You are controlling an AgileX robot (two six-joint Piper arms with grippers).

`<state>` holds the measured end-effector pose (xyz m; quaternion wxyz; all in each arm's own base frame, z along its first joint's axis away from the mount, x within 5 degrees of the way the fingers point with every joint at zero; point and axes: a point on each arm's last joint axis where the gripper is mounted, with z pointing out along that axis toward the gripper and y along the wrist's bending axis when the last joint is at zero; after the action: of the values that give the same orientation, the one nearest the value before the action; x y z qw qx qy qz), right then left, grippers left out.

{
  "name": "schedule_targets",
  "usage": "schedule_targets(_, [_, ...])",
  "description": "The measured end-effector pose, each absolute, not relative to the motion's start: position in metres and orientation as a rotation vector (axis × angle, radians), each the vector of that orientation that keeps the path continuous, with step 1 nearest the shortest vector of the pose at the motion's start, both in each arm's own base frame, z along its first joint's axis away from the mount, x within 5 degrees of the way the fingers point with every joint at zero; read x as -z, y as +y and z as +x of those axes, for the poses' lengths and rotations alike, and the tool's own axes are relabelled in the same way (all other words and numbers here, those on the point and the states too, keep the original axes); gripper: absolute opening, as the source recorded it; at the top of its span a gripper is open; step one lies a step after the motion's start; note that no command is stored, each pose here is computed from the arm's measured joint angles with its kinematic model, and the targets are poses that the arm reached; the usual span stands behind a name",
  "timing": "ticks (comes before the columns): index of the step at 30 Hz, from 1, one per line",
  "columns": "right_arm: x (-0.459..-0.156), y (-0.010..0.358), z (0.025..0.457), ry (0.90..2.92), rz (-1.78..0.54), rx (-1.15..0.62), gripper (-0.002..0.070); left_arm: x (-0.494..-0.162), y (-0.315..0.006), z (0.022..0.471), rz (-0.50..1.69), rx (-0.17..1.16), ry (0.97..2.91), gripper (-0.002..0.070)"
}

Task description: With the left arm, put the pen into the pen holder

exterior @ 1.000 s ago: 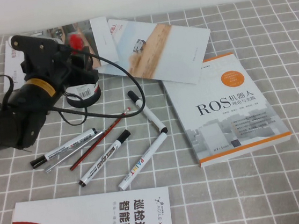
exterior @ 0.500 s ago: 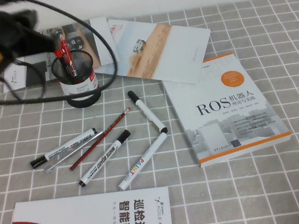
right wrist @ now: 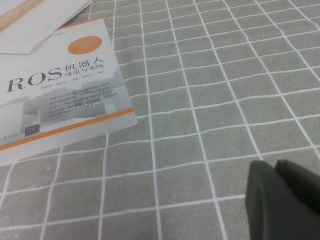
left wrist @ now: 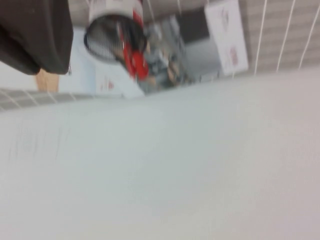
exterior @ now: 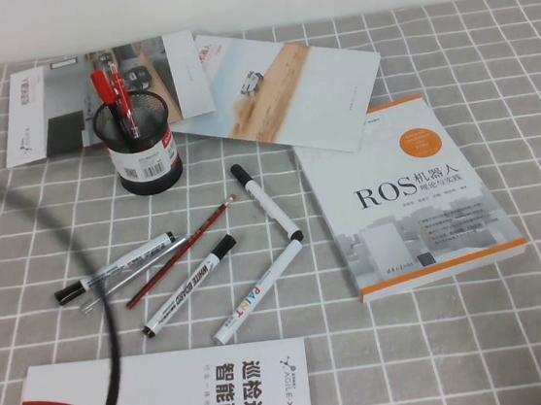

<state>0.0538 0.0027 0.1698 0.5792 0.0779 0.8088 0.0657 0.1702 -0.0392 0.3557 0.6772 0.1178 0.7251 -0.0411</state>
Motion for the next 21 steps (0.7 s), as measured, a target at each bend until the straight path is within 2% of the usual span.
schedule_targets(8, [-0.170, 0.003, 0.054, 1.891, 0.182, -0.154, -0.0015, -0.316, -0.021, 0.108, 0.209, 0.087, 1.654, 0.0000])
schedule_targets(13, [-0.170, 0.003, 0.054, 1.891, 0.182, -0.154, -0.0015, -0.299, -0.016, 0.097, 0.112, 0.134, 1.758, 0.0000])
schedule_targets(17, [-0.170, 0.003, 0.054, 1.891, 0.182, -0.154, -0.0015, -0.287, -0.012, 0.094, 0.069, 0.113, 1.890, 0.0000])
schedule_targets(21, [-0.170, 0.003, 0.054, 1.891, 0.182, -0.154, -0.0015, -0.277, -0.011, 0.091, 0.058, 0.107, 1.919, 0.0000])
